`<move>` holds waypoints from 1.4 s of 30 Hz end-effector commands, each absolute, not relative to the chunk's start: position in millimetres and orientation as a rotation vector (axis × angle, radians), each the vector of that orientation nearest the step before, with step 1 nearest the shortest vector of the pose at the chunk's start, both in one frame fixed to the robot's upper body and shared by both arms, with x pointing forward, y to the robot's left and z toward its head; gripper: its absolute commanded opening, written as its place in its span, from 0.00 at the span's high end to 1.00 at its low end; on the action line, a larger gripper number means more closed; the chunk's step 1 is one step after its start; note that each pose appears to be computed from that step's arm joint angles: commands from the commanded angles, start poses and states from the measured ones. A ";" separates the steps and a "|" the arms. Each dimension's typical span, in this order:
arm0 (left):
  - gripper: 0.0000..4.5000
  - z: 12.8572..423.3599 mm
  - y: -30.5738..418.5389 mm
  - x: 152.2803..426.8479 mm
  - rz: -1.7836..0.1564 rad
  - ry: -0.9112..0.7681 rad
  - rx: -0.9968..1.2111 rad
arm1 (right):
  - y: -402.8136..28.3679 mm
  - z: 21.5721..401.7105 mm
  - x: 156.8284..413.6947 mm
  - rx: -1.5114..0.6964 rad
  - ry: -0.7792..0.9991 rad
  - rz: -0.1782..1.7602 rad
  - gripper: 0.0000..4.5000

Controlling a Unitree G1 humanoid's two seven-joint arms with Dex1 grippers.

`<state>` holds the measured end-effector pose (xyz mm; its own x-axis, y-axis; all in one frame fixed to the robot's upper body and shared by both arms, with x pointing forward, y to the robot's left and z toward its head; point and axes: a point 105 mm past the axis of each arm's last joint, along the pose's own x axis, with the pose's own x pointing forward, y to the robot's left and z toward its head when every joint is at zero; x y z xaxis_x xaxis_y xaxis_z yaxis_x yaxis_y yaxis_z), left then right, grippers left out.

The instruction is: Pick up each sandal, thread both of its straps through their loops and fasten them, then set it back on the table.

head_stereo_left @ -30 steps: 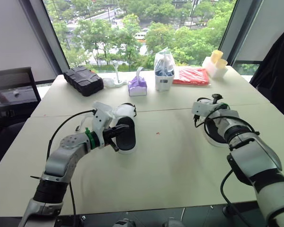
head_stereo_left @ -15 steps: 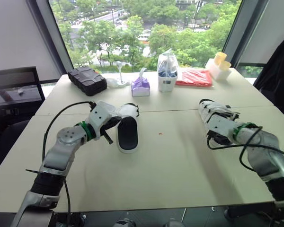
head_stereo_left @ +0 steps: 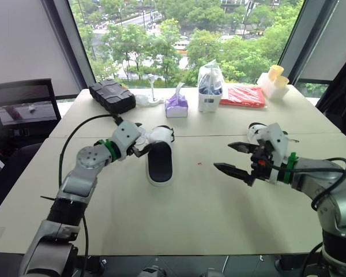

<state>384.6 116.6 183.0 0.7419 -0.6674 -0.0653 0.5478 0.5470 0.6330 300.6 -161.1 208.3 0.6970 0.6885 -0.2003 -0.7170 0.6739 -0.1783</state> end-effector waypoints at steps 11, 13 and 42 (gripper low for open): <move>0.01 160.2 65.7 421.7 -0.654 -0.139 0.857 | -162.1 215.7 326.9 -0.232 0.161 0.739 0.00; 0.01 155.8 62.1 429.0 -0.625 -0.142 0.931 | -164.1 217.1 326.7 -0.242 0.166 0.730 0.00; 0.01 168.9 183.2 385.4 -0.327 0.095 1.149 | -109.7 231.3 335.2 -0.184 0.051 0.834 0.00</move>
